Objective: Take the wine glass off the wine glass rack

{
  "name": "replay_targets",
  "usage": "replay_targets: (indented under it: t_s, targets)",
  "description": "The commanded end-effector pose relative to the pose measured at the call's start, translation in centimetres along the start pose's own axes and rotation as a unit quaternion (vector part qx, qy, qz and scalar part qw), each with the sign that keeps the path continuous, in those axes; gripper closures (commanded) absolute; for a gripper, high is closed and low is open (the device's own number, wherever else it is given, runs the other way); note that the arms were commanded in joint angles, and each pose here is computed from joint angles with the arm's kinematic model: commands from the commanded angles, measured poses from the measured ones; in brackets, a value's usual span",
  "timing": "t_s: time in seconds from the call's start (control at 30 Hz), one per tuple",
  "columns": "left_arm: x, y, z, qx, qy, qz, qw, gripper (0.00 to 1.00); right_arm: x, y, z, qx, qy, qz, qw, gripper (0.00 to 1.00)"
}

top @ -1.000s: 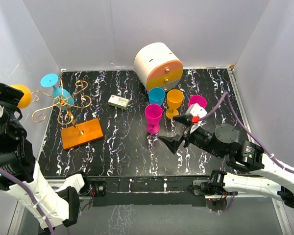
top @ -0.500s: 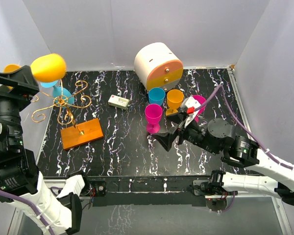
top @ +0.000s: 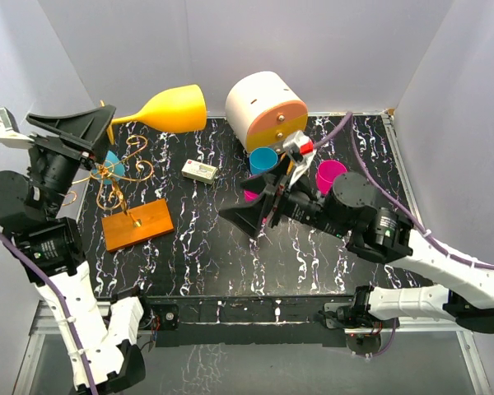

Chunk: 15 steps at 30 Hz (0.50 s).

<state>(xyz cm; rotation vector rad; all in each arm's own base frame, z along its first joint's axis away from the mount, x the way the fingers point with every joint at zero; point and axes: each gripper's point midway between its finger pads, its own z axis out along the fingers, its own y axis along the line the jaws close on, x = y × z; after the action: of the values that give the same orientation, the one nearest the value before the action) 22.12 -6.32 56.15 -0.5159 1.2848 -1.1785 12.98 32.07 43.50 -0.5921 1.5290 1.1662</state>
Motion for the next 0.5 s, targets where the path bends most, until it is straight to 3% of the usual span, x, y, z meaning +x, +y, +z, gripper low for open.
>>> replay_targets:
  t_s: [0.0, 0.2, 0.37, 0.47]
  targets:
    - [2.8, -4.2, -2.2, 0.099, 0.062, -0.052, 0.992, 0.44, -8.9, 4.6, 0.5, -0.079, -0.109, 0.029, 0.99, 0.02]
    - [4.1, -3.7, -3.1, 0.096, 0.085, -0.074, 0.989, 0.44, -13.4, 4.7, 1.1, -0.085, -0.147, 0.051, 0.984, 0.02]
    - [5.0, -3.4, -3.9, 0.096, 0.095, -0.091, 0.987, 0.44, -14.1, 1.2, 2.2, -0.064, -0.141, 0.096, 0.983, 0.01]
    - [5.5, -3.1, -4.1, 0.095, 0.106, -0.101, 0.985, 0.44, -14.6, 0.2, 1.9, -0.093, -0.144, 0.117, 0.978, 0.04]
